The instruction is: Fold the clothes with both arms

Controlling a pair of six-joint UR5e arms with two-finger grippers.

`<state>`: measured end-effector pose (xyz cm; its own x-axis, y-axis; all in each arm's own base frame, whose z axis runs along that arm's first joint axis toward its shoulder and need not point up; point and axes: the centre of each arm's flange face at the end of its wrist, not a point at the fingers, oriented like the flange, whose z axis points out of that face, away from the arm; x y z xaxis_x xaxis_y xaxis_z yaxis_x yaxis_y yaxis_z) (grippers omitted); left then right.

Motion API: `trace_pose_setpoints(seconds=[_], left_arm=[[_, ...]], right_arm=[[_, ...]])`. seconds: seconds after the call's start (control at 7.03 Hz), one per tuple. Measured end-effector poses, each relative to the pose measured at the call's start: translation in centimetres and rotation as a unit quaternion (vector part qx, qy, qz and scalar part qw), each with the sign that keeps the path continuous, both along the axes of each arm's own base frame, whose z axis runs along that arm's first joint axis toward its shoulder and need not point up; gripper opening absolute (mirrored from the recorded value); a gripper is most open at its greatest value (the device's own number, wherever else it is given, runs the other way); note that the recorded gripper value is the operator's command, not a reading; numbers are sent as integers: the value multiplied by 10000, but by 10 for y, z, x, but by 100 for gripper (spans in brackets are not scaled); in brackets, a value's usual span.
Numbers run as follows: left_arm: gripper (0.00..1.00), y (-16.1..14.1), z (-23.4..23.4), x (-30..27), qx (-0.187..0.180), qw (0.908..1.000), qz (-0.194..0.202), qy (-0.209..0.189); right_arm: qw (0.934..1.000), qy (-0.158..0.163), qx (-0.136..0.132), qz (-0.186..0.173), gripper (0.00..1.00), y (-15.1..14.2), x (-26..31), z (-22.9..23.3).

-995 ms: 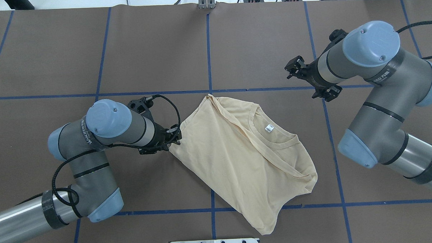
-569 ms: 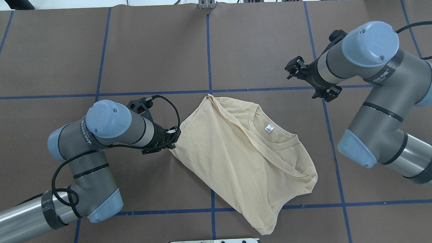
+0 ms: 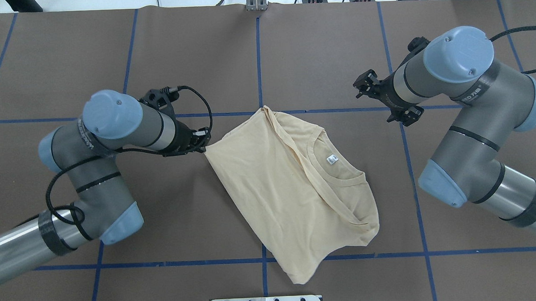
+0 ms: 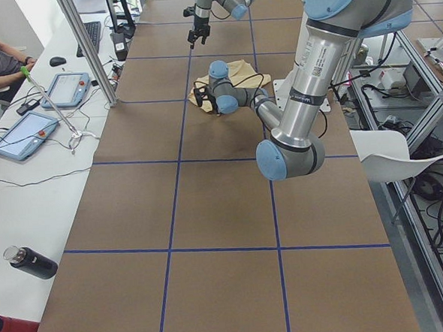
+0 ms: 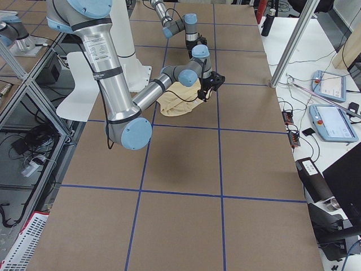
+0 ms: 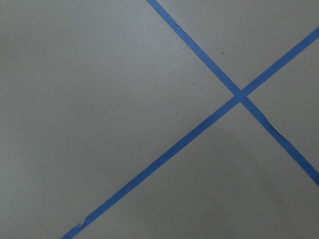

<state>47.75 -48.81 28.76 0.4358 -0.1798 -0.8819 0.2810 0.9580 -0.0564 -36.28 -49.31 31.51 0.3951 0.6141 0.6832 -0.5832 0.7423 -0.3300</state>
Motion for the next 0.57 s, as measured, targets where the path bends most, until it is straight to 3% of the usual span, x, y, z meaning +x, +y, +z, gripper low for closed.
trace_pose_setpoints(seconds=[0.28,0.43,0.57], left_arm=[[0,-116,-3,-19,683,9968,-296,-297],[55,-162,4,-16,956,9938,-480,-300],[55,-196,9,-18,1154,9904,-683,-325]], right_arm=[[10000,-19,-12,-8,100,0,0,-1],[10000,-40,4,-14,100,0,-1,-4],[10000,-77,37,-26,100,-1,-4,-11]])
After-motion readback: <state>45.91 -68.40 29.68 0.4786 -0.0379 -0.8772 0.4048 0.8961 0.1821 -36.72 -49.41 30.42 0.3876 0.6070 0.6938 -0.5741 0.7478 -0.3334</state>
